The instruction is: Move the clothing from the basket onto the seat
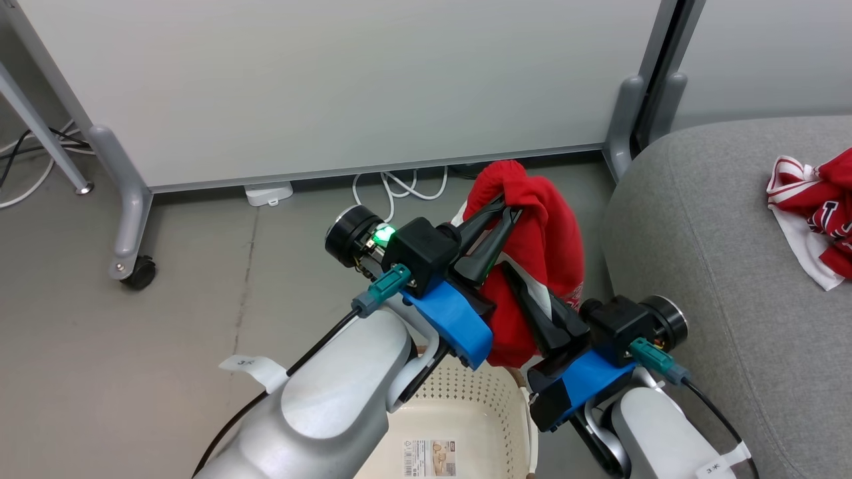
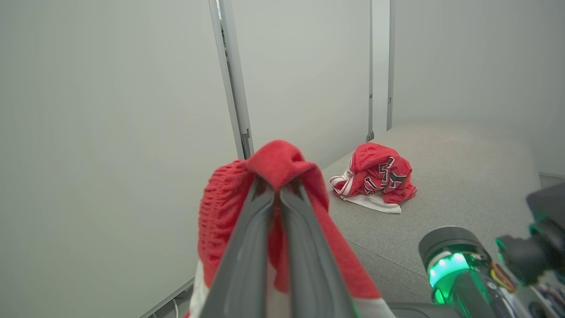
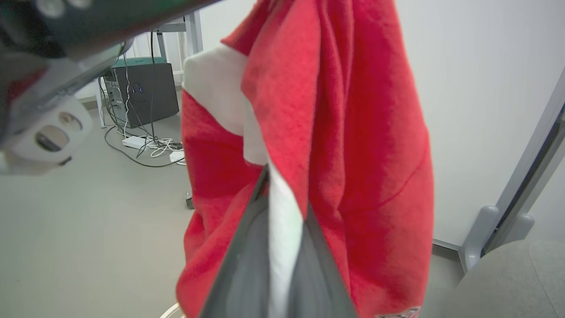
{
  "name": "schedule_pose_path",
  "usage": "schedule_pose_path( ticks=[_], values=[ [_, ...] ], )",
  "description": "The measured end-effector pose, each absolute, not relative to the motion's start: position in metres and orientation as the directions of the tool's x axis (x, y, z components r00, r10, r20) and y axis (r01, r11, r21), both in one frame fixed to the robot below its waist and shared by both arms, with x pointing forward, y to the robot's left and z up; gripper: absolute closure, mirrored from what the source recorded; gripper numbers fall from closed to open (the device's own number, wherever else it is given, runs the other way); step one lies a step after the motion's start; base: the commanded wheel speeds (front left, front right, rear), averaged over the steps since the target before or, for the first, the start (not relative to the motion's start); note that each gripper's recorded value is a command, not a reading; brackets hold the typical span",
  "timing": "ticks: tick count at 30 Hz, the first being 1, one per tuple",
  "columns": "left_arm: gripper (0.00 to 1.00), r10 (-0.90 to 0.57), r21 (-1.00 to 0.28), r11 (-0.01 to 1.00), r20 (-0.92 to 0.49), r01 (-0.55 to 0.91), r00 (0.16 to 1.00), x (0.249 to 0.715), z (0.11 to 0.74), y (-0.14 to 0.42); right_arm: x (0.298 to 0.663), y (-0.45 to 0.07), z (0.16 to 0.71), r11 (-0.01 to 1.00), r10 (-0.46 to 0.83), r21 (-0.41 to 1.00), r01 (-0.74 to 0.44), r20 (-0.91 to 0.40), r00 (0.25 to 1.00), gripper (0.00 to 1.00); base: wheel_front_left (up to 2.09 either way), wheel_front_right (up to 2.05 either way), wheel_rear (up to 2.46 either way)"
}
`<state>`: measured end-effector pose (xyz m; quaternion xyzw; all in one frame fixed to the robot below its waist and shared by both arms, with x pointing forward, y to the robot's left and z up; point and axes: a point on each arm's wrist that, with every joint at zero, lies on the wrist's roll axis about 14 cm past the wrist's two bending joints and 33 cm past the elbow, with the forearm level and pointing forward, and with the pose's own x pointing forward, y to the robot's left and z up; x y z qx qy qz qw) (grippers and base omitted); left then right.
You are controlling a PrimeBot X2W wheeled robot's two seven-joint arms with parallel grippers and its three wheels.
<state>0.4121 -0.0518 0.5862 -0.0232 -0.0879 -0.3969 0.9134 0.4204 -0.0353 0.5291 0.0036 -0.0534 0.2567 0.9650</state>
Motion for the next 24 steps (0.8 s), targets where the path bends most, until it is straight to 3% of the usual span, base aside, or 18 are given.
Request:
schedule_pose_path(
  ticks=[24],
  values=[
    [1.0,-0.722,0.027,0.683,0.178,0.73,0.669,0.4123,0.5861,-0.0529,0.4207,-0.0373,0.5316,0.871,0.49,-0.016,-0.492,0.113,0.864,1.0,0.0,0.0,0.0]
  ],
)
